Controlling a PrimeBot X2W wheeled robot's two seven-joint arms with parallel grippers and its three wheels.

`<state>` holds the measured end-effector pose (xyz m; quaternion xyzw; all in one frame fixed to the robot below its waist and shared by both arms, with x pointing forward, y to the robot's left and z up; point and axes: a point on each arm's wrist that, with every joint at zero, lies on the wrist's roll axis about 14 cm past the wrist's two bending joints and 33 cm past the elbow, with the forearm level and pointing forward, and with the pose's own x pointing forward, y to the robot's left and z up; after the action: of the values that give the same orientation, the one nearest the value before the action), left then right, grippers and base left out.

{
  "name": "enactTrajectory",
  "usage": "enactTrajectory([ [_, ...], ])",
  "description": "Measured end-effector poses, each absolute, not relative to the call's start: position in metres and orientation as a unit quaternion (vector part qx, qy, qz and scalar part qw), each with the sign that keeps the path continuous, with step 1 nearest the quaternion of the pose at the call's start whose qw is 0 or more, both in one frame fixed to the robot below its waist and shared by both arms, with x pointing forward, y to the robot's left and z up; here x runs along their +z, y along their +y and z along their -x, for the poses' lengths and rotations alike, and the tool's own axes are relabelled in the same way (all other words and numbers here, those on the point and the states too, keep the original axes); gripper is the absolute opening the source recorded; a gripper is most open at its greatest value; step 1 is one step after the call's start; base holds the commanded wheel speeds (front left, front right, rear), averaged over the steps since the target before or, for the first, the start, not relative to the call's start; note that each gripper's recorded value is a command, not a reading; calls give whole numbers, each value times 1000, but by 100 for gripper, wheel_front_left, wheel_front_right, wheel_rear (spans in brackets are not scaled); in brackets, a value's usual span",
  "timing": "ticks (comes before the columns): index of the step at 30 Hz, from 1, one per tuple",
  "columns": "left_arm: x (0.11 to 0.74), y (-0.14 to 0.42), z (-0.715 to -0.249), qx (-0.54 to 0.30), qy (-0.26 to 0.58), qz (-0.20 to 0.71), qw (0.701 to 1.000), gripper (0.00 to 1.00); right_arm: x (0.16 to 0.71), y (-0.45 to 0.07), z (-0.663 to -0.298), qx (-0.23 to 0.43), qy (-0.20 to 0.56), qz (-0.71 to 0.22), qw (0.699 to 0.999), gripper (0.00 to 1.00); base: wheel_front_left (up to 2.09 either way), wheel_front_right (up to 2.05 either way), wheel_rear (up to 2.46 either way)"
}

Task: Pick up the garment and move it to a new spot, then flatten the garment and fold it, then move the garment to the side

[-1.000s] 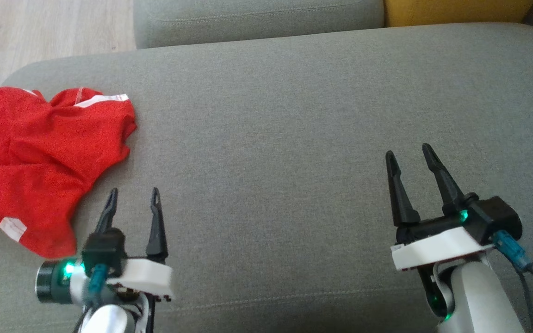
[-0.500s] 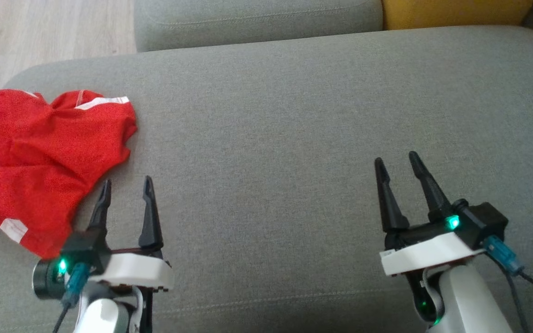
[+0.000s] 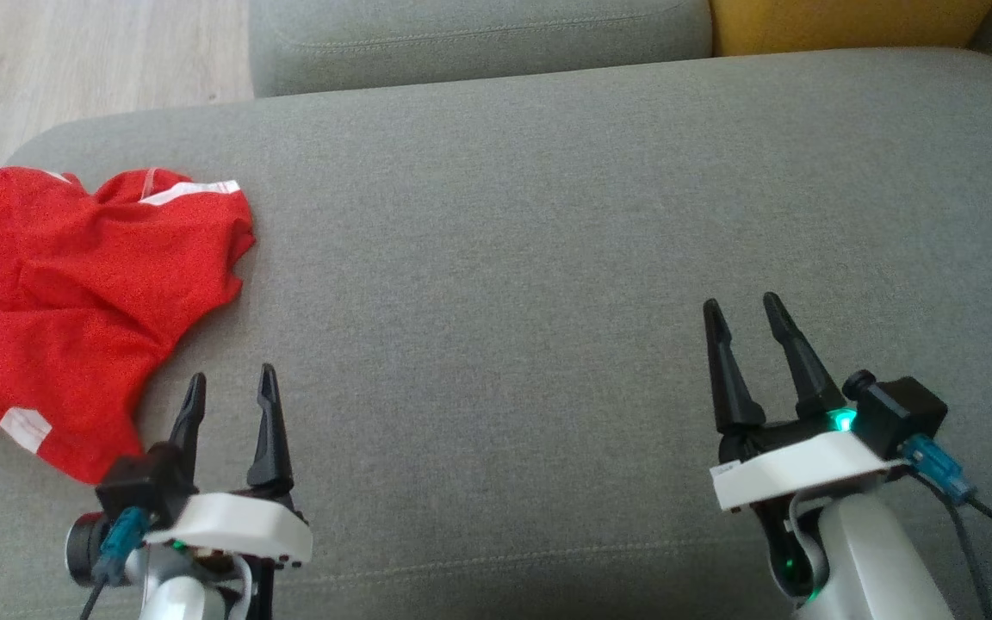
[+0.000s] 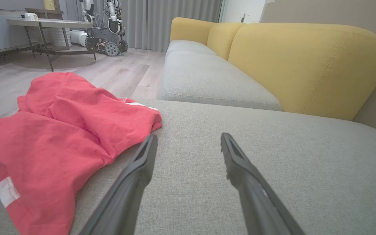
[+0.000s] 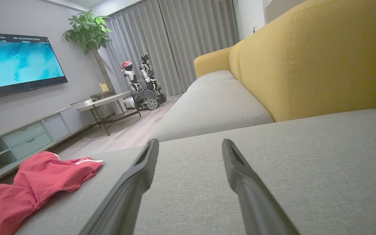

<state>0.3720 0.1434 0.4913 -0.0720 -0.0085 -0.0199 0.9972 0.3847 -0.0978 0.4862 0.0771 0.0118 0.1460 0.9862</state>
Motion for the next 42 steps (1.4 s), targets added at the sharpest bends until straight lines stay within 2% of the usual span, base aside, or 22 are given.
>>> enactTrajectory([
  [20,485,145,-372,-22,1,77,997,100,482,-104,-390,138,16,-59,988,100,0,0,0],
  [30,487,177,-359,28,-5,78,997,100,478,-54,-392,211,26,-61,975,100,0,0,0],
  [42,500,239,-319,128,-33,74,988,100,482,10,-391,301,26,-57,952,100,0,0,0],
])
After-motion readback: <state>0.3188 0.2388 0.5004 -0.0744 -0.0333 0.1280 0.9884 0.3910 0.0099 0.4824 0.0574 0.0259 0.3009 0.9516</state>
